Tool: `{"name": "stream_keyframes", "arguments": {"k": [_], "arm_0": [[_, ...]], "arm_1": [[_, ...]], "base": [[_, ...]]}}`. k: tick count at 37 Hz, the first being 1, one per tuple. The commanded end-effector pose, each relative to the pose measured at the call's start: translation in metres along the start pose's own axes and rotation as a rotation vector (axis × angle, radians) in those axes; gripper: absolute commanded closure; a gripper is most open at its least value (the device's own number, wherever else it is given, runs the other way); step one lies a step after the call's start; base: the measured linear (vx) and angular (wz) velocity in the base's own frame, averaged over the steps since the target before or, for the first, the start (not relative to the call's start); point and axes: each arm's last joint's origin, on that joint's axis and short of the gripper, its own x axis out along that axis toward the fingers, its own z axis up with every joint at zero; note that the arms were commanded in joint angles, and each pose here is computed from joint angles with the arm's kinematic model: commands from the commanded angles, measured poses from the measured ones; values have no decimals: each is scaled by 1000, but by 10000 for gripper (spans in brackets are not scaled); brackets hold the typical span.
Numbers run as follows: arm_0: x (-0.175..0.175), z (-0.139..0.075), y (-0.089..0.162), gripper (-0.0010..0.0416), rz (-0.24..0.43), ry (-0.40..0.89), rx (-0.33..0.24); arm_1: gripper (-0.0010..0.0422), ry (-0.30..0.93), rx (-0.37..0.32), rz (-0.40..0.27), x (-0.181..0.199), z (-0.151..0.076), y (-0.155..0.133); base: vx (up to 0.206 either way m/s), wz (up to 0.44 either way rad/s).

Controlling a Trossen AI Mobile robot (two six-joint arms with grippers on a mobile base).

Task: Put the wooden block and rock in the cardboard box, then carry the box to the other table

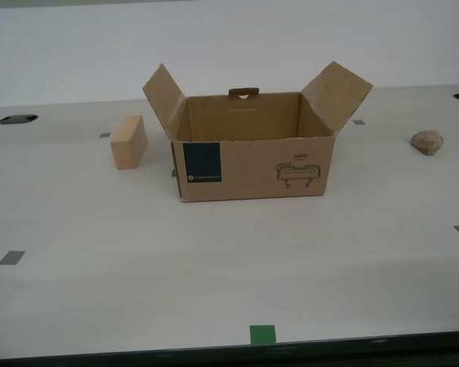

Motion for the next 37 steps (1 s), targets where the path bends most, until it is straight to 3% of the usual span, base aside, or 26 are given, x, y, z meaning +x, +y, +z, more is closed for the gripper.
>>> {"name": "stream_keyframes", "arguments": {"k": [1, 5, 24, 37], "arm_0": [[2, -1, 0, 406, -1, 5, 7], [2, -1, 0, 406, -1, 5, 7], [2, -1, 0, 404, -1, 5, 1], [2, -1, 0, 403, -1, 3, -8]], "arm_1": [[412, 58, 5, -20, 6, 3, -3], [412, 100, 6, -49, 12, 2, -4], [410, 108, 33, -51, 15, 2, -4], [307, 108, 33, -51, 15, 2, -4]], "base": [[0, 0], [0, 0], [0, 0], [0, 0]]}}
